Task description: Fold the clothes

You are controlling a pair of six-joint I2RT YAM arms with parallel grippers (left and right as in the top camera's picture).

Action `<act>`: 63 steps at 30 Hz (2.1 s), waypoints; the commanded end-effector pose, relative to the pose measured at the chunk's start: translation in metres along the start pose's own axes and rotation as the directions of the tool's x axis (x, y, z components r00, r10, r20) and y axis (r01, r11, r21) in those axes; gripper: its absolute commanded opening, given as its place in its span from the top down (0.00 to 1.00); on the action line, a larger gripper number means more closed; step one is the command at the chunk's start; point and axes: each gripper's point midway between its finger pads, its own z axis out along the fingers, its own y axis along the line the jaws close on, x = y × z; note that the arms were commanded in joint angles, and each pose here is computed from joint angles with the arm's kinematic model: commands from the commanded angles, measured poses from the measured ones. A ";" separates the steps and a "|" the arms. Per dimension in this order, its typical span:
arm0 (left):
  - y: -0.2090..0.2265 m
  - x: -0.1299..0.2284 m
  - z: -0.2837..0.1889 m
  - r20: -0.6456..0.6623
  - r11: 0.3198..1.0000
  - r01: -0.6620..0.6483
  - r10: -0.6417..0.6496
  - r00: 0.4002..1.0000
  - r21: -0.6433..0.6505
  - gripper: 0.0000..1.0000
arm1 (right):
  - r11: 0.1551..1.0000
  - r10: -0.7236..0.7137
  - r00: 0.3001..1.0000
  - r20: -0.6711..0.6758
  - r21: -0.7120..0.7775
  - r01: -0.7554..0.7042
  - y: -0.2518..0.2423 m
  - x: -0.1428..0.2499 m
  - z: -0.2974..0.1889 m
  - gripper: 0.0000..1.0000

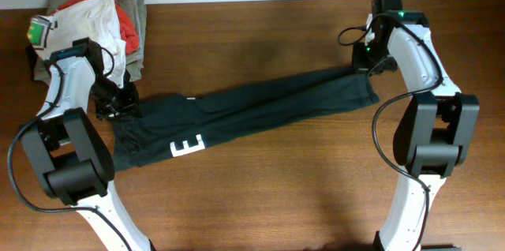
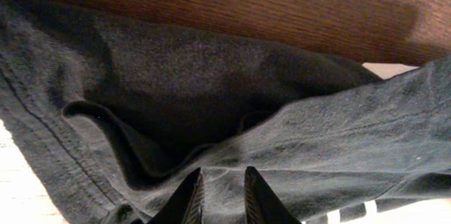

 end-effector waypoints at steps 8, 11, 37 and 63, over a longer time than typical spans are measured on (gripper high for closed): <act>-0.027 -0.007 -0.070 0.103 0.997 -0.042 0.035 0.994 0.070 0.59 | 0.999 0.016 1.000 -0.020 0.033 -0.015 -0.011 -0.003 -0.039 0.01; -0.074 0.004 -0.070 0.078 0.974 -0.103 0.089 0.993 0.203 0.60 | 0.982 0.005 0.999 -0.049 -0.189 -0.014 0.031 0.001 -0.058 0.53; -0.059 0.027 0.066 0.014 0.986 -0.162 0.161 0.987 0.026 0.99 | 0.980 0.197 0.951 -0.239 0.090 -0.180 -0.032 0.094 0.014 0.96; -0.134 0.022 0.013 0.028 0.944 -0.304 0.303 0.953 0.130 0.01 | 0.859 -0.112 0.951 -0.288 -0.509 -0.053 0.054 0.129 0.036 0.57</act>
